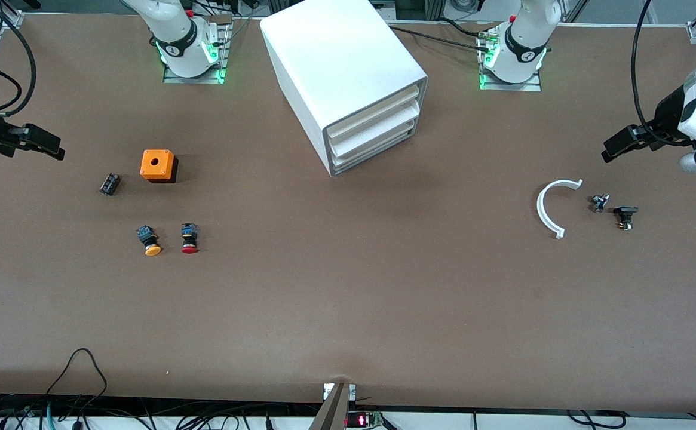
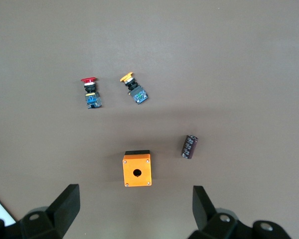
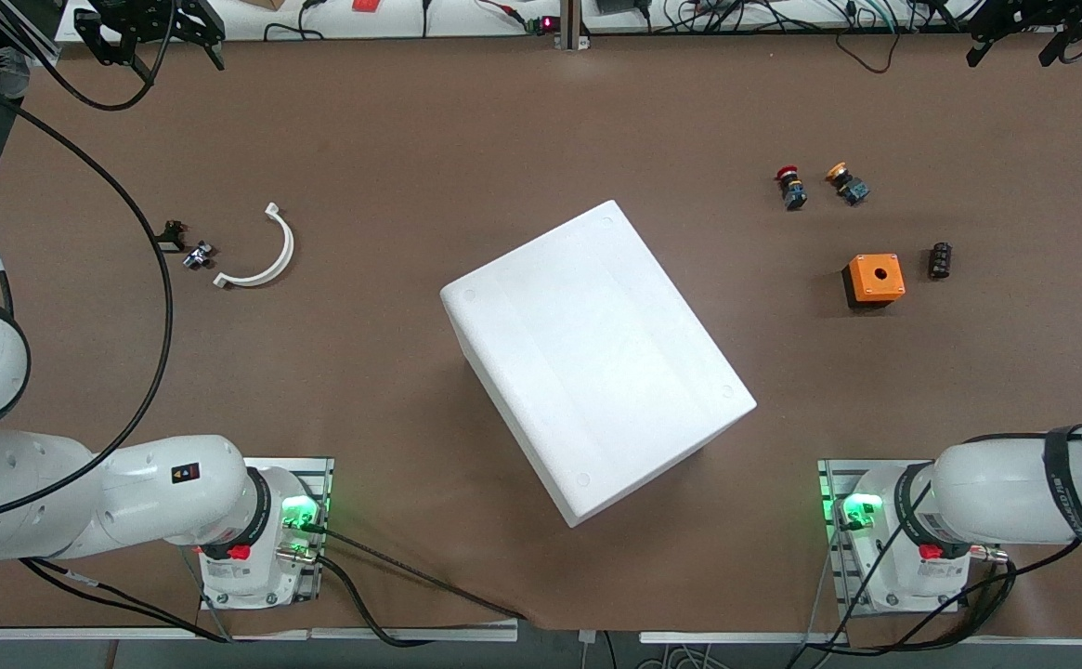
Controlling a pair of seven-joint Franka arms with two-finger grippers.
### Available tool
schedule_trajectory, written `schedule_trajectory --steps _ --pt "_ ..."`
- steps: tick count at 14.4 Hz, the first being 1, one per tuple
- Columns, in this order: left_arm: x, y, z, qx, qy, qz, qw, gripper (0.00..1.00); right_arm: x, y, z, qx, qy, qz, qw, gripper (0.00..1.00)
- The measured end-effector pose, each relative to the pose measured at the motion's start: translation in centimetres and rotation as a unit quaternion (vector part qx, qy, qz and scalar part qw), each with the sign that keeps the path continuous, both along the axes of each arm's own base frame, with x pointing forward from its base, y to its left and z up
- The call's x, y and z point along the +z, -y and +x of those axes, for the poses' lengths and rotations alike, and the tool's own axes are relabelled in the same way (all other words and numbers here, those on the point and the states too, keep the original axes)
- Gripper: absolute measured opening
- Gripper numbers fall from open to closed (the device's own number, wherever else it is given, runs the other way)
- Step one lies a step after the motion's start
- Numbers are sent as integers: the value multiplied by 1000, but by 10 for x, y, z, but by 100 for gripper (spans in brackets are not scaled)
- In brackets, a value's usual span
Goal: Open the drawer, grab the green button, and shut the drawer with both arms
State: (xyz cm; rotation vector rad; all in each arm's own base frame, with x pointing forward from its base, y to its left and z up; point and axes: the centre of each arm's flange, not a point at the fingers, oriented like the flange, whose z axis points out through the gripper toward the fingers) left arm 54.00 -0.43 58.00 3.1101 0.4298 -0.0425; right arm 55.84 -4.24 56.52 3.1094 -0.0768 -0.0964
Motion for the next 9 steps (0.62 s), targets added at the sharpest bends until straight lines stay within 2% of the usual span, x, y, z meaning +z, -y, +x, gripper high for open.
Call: schedule_trajectory --steps 9 --pt "3 13 -1 -13 0 1 1000 100 0 0 0 0 1 0 1000 100"
